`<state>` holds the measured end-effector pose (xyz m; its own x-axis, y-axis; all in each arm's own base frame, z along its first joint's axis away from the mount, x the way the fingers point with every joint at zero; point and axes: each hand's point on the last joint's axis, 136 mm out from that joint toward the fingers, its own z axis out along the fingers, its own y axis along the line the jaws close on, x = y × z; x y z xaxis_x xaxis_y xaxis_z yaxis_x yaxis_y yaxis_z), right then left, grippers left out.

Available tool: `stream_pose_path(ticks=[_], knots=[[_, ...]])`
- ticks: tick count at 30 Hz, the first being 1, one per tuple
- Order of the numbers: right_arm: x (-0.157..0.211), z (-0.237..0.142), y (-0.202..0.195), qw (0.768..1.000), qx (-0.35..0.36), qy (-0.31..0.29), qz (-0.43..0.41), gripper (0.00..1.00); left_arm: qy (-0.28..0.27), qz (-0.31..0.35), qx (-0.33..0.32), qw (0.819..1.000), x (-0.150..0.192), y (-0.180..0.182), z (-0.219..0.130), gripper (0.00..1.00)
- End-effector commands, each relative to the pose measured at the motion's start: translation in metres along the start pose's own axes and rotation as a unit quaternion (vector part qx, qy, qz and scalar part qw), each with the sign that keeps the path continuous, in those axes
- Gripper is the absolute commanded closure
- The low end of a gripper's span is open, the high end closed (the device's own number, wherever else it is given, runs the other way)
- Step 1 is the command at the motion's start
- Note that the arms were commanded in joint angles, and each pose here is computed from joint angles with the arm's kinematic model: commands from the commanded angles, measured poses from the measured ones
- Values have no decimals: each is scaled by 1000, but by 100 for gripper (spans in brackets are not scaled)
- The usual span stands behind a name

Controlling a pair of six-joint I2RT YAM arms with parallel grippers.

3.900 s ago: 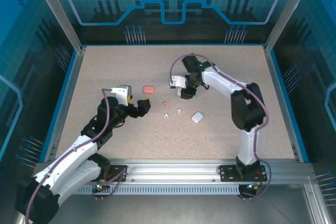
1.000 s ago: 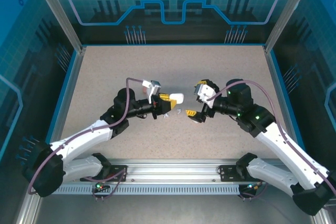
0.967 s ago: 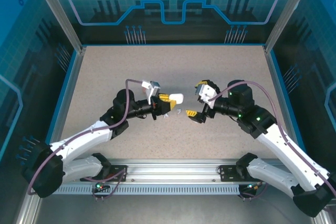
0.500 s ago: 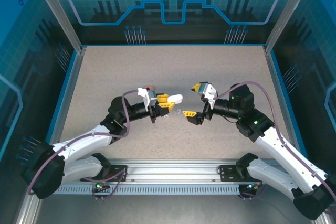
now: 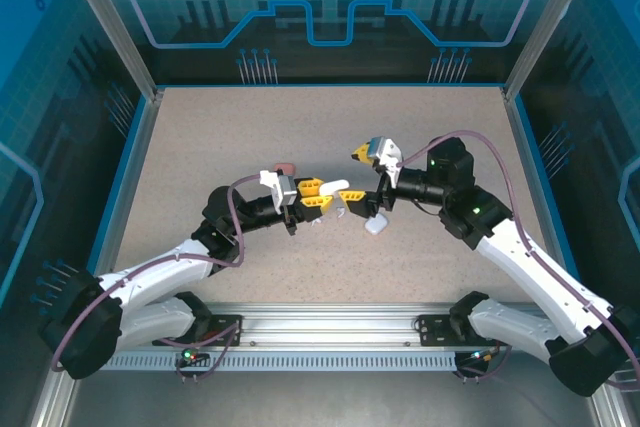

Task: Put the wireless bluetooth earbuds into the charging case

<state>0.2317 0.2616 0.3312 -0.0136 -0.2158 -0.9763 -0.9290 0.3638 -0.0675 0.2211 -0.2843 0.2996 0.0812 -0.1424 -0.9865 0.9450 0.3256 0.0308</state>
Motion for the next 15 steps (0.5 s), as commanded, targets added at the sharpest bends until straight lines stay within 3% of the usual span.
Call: stream_pose_path(ticks=[1,15], knots=[[-7,1,1,1000,-7,-3,-9,13,-26,30,16,999,-15,-10,-3,96],[-9,5,-13,1000,21,4,-11,13,-25,28,18,999,-14,-10,-3,97]])
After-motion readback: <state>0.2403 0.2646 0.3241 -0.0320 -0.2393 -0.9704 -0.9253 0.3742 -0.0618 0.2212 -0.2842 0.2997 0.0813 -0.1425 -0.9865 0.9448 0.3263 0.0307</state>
